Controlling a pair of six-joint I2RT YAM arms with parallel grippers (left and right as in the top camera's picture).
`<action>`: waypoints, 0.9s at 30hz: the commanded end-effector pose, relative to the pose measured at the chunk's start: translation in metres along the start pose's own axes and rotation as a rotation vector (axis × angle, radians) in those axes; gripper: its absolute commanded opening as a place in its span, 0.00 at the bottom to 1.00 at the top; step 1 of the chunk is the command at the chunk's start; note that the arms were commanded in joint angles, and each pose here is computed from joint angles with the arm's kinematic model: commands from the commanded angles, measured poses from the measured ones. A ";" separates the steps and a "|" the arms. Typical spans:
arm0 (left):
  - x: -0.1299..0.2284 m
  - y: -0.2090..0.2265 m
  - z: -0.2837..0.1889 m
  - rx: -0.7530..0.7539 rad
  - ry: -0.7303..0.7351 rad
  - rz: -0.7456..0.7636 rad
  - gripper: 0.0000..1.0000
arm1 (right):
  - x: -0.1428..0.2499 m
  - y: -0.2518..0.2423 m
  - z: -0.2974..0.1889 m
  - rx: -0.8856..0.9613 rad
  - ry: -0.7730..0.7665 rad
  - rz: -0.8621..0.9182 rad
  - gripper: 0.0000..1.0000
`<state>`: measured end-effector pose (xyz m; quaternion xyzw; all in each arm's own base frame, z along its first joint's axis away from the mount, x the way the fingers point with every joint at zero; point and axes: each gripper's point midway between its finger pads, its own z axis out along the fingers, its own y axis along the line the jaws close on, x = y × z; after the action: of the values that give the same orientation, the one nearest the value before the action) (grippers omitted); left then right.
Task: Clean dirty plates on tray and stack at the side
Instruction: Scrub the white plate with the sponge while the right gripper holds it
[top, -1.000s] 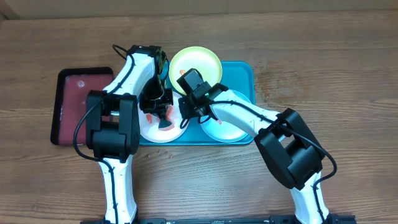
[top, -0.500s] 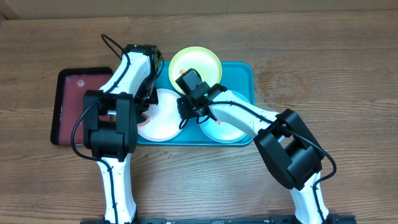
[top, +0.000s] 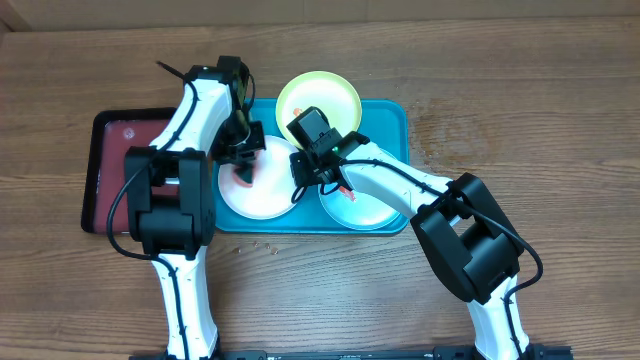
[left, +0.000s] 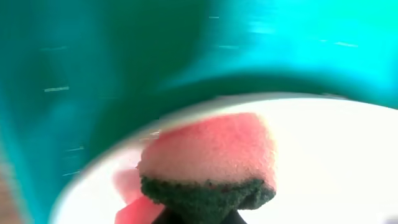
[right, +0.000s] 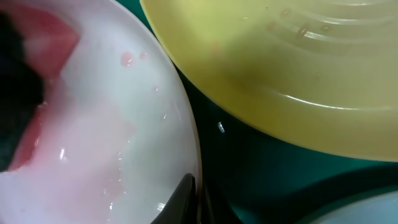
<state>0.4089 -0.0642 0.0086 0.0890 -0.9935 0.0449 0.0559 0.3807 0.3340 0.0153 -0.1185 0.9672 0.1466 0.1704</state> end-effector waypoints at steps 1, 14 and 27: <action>0.016 -0.051 0.008 0.187 0.066 0.119 0.04 | -0.007 0.011 -0.001 -0.024 -0.017 -0.015 0.05; 0.018 0.052 -0.001 -0.351 0.041 -0.047 0.04 | -0.007 0.012 -0.001 -0.025 -0.019 -0.015 0.04; 0.007 0.074 -0.003 -0.316 0.006 -0.243 0.04 | -0.008 0.012 -0.001 -0.026 -0.022 -0.015 0.04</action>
<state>0.3822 0.0078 0.0158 0.1691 -0.9697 -0.1582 0.0783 0.3758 0.3484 0.0195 -0.1283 0.9627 0.1657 0.1714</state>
